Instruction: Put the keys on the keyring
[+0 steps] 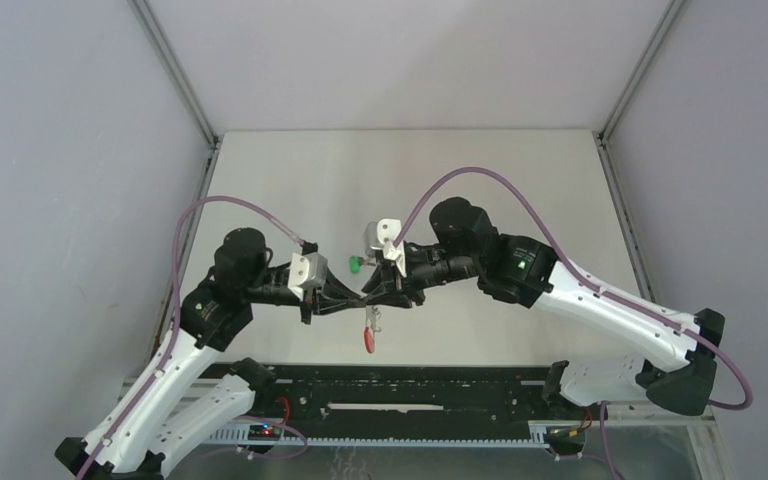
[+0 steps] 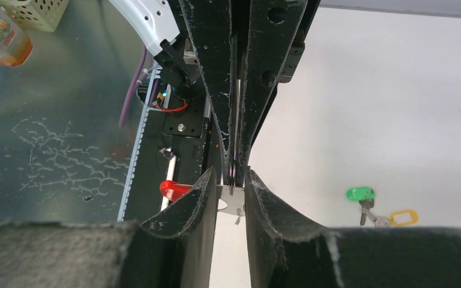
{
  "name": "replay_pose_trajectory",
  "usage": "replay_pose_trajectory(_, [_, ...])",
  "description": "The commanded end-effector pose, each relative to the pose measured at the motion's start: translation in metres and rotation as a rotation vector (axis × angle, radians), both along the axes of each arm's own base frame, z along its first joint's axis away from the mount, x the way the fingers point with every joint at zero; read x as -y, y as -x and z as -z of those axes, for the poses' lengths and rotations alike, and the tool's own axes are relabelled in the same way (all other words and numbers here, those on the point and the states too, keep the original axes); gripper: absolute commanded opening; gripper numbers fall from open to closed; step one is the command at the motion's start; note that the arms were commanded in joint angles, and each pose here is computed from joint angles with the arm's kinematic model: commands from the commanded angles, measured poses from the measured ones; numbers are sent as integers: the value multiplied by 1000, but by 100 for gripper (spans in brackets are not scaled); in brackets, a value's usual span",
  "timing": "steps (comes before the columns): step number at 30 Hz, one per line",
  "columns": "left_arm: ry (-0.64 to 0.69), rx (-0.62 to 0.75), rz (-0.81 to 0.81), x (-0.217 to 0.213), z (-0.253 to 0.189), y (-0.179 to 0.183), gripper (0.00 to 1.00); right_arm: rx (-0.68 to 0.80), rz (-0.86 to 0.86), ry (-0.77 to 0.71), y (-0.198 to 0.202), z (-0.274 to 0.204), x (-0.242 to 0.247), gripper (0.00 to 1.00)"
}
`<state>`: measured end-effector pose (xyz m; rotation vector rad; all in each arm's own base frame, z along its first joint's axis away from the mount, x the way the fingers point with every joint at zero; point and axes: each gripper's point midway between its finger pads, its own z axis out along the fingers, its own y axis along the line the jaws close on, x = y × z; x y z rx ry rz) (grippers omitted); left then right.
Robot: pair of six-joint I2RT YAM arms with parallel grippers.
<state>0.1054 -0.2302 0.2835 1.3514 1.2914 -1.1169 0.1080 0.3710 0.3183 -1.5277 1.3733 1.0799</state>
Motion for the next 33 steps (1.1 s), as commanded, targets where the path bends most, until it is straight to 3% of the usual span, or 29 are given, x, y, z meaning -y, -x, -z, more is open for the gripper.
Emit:
replay_pose_trajectory(1, [42, 78, 21, -1, -25, 5, 0, 49, 5, -35, -4, -18, -6, 31])
replay_pose_trajectory(18, [48, 92, 25, 0, -33, 5, 0, 22, 28, 53, -11, -1, -5, 0])
replay_pose_trajectory(22, [44, 90, 19, 0, -31, 3, 1, 25, 78, 25, -20, -8, -4, 0])
replay_pose_trajectory(23, [42, 86, 10, 0, -31, 2, 9, 34, 94, -14, -24, -16, -5, 0])
replay_pose_trajectory(25, [35, 77, -13, 0, -30, -2, 40, 29, 122, -74, -28, -18, -3, 0])
replay_pose_trajectory(26, [31, 76, -27, 0, -30, -4, 46, 29, 126, -116, -28, -22, -1, 0])
replay_pose_trajectory(28, [21, 73, -49, -2, -28, -7, 51, 39, 116, -212, -24, -28, 3, 0])
replay_pose_trajectory(33, [11, 49, -56, -5, -20, -2, 51, 29, 93, -425, -9, -45, 14, 0])
